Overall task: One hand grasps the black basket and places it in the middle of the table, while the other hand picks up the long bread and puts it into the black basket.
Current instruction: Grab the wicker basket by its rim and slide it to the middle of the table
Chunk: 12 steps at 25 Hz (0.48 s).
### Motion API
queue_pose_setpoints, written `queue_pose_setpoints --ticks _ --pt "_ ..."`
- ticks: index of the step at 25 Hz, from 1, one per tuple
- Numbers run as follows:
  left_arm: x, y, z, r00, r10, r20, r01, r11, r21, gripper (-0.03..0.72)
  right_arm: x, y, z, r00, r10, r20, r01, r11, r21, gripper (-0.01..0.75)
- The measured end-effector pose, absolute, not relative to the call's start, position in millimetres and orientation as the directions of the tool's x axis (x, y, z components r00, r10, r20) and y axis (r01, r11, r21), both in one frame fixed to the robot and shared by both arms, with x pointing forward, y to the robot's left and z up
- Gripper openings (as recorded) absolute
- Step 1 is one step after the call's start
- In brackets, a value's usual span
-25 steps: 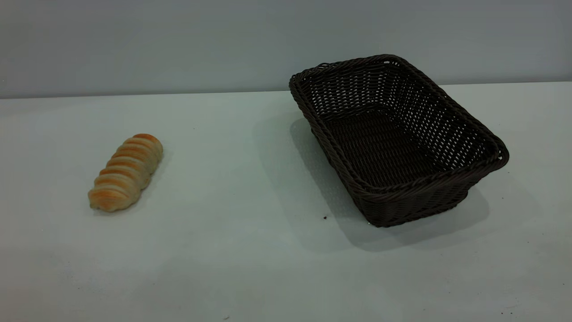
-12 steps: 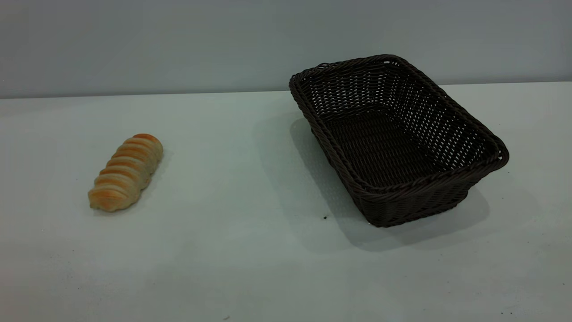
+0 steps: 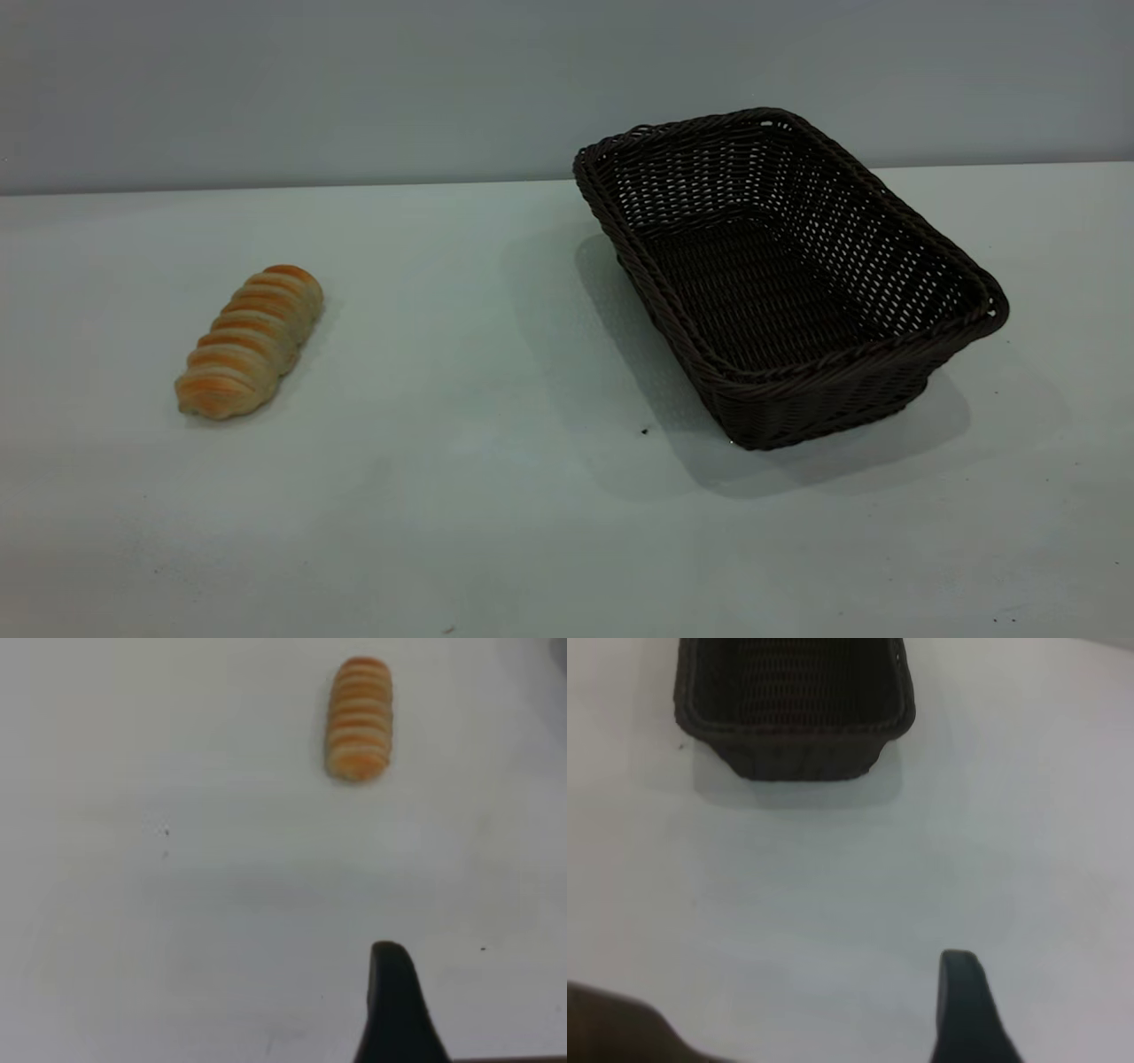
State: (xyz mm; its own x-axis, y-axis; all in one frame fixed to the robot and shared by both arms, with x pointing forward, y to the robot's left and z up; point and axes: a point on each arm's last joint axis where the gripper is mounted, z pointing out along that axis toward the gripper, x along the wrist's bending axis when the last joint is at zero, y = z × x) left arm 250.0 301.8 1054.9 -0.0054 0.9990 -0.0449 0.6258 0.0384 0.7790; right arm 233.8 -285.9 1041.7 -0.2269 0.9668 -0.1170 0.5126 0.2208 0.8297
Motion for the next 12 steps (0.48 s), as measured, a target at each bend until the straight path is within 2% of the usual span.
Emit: queue_pose_setpoints --ticks 6,12 --pt "269.5 301.0 1074.3 -0.002 0.999 -0.038 0.645 0.03 0.763 0.501 251.6 -282.1 1047.9 -0.259 0.964 -0.061 0.561 0.201 0.803 0.46" --pt "285.2 300.3 1090.0 0.0 0.999 -0.033 0.675 0.025 0.737 0.501 288.7 -270.1 1059.2 -0.311 0.943 0.12 0.642 0.115 0.758 0.46"
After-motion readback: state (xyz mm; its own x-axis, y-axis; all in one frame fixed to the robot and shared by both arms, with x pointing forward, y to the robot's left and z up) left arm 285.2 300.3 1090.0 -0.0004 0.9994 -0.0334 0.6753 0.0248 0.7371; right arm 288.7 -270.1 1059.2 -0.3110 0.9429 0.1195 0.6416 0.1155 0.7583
